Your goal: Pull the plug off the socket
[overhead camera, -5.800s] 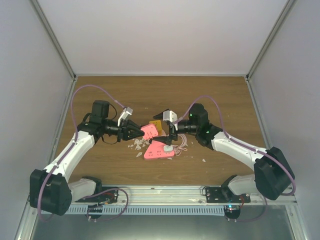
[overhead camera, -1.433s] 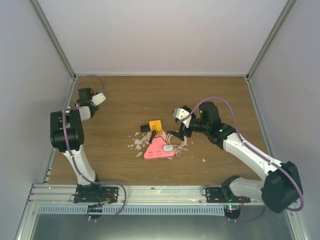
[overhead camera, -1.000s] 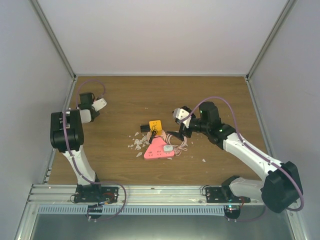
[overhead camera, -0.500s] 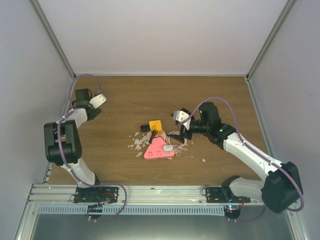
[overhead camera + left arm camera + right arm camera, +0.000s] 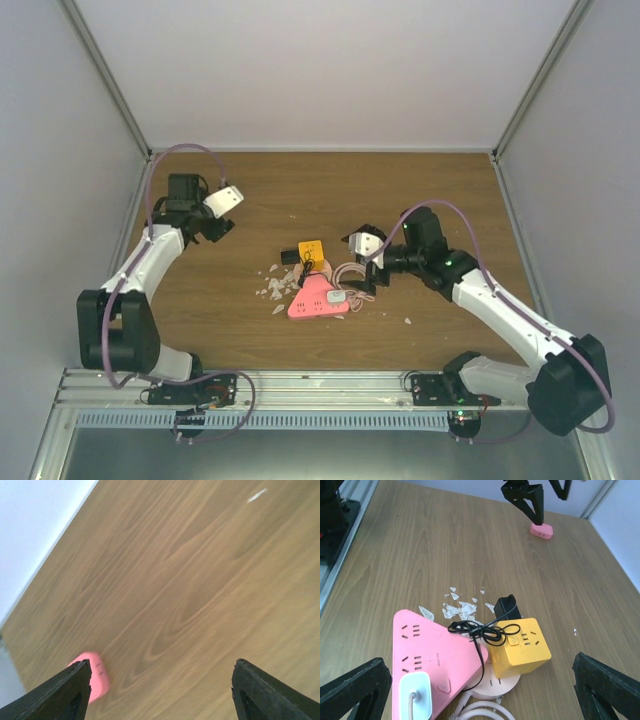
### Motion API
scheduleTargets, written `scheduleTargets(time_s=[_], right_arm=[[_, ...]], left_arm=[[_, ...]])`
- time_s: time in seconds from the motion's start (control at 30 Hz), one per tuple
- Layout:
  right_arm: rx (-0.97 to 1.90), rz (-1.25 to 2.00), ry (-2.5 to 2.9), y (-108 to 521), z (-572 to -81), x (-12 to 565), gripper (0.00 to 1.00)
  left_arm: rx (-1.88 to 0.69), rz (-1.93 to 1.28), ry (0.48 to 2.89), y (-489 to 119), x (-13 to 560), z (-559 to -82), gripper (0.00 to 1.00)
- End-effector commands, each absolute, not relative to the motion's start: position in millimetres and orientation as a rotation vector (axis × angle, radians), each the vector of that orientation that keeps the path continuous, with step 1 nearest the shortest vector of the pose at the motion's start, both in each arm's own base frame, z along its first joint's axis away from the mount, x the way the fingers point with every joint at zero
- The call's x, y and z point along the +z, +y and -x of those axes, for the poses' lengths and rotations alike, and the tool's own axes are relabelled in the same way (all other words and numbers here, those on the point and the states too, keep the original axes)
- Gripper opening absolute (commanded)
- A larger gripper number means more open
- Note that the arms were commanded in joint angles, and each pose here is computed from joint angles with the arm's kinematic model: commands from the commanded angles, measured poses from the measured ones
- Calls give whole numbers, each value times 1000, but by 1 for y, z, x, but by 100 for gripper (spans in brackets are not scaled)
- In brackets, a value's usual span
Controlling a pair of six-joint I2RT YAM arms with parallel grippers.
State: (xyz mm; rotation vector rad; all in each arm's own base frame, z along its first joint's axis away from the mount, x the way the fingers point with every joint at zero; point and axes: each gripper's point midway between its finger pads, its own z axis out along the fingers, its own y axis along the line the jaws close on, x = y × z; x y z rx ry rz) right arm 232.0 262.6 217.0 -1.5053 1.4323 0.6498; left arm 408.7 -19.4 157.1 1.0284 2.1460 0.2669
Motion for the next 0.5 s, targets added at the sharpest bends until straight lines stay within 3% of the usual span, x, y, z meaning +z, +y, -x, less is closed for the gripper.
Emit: scheduleTargets(time_s=[0.0, 0.23, 0.47], right_arm=[[636, 1606, 1390, 253, -213, 205, 100], [618, 1676, 1421, 245, -199, 176, 100], [637, 1726, 1460, 255, -192, 157, 94]], left_arm=[[-15, -1147, 2074, -86, 170, -368, 77], [-338, -1340, 1930, -171, 183, -299, 74], [-621, -1424, 1946, -217, 161, -247, 68]])
